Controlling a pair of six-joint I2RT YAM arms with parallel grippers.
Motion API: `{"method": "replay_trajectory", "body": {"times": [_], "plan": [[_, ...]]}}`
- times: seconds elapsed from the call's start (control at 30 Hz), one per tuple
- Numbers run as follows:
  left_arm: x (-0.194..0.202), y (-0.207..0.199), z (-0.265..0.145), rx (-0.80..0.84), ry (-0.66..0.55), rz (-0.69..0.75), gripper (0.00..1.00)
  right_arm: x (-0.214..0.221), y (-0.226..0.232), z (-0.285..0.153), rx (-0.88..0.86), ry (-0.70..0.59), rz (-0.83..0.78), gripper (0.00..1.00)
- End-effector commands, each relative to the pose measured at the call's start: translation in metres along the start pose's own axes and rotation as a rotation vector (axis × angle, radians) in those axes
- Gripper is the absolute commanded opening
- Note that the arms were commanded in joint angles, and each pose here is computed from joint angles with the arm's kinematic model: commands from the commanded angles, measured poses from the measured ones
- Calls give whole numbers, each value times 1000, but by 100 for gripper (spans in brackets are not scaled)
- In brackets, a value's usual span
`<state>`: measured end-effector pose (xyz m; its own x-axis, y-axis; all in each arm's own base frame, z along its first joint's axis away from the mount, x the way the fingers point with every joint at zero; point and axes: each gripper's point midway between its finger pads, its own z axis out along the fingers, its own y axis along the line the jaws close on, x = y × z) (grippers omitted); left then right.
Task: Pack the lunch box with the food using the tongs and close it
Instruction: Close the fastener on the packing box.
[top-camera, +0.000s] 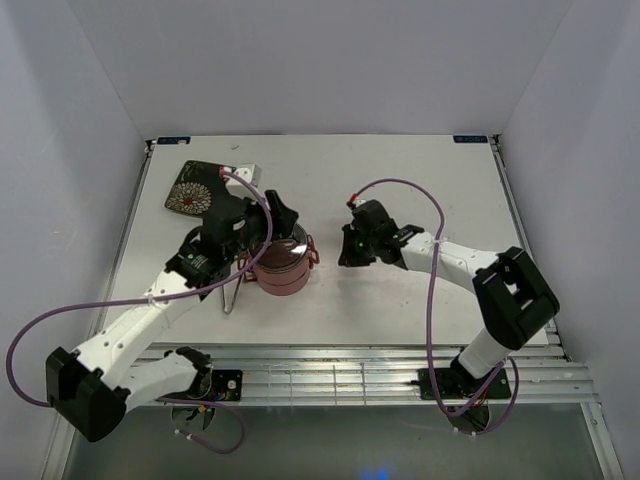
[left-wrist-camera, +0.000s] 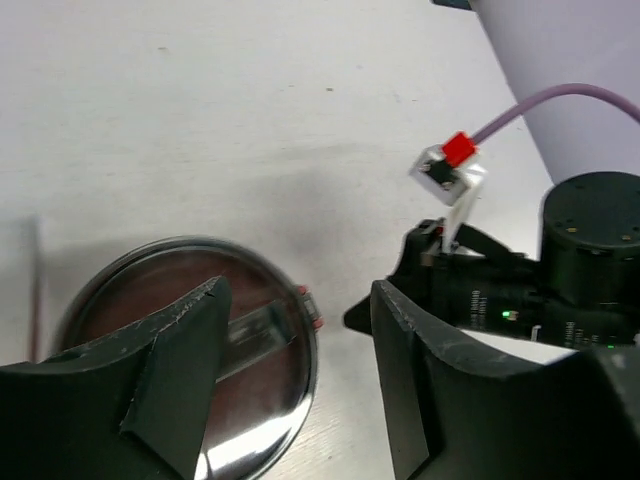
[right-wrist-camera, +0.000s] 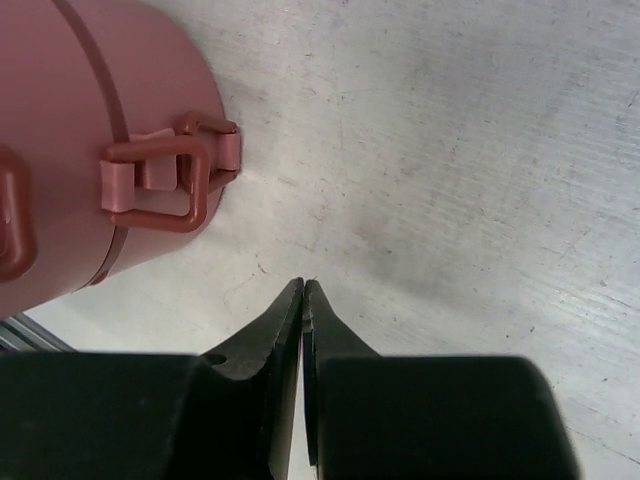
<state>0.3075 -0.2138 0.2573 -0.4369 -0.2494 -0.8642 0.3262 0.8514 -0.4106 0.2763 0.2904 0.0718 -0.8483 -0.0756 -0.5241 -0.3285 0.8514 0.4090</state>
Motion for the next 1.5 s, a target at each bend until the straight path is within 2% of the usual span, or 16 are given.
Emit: {"method": "replay_trajectory", "body": {"times": [0.0, 0.27, 0.43, 0.53, 0.6, 0.77, 0.9, 0.93, 1.0, 1.03, 1.07, 1.13, 1.23, 1.37, 1.47], "plan": [[-5, 29, -24, -155, 0, 29, 69, -4, 7, -13, -35, -24, -47, 8], [23, 46, -33, -200, 93, 20, 78, -2, 19, -24, -117, -19, -112, 8], [35, 51, -37, -201, 124, 29, 78, 1, 18, -32, -136, -23, -141, 8], [37, 57, -43, -209, 121, 83, 79, 2, 18, -36, -148, -27, -155, 8], [35, 59, -46, -192, 123, 168, 81, 1, 16, -38, -152, -30, -156, 8], [15, 34, -58, -13, 64, 392, 83, 3, 11, -43, -165, -32, -164, 8], [2, 7, -56, 192, 16, 672, 79, 1, 11, -47, -199, -28, -169, 8], [-15, 4, -56, 211, -2, 754, 78, -1, 10, -48, -207, -29, -164, 8], [14, -2, -47, 376, 179, 801, 75, -1, 15, -50, -241, -30, -168, 8], [14, -2, -45, 429, 208, 865, 72, -1, 16, -52, -252, -34, -170, 8], [-1, -2, -43, 445, 202, 873, 70, -1, 20, -54, -272, -38, -173, 8], [-1, 7, -37, 481, 243, 891, 70, -1, 24, -56, -294, -43, -172, 8], [-9, 13, -35, 519, 222, 950, 74, 1, 27, -60, -319, -45, -185, 8], [19, 21, -31, 595, 301, 958, 74, 1, 26, -61, -321, -49, -201, 8], [28, 9, -37, 703, 282, 934, 74, 2, 23, -59, -326, -41, -202, 8]]}}
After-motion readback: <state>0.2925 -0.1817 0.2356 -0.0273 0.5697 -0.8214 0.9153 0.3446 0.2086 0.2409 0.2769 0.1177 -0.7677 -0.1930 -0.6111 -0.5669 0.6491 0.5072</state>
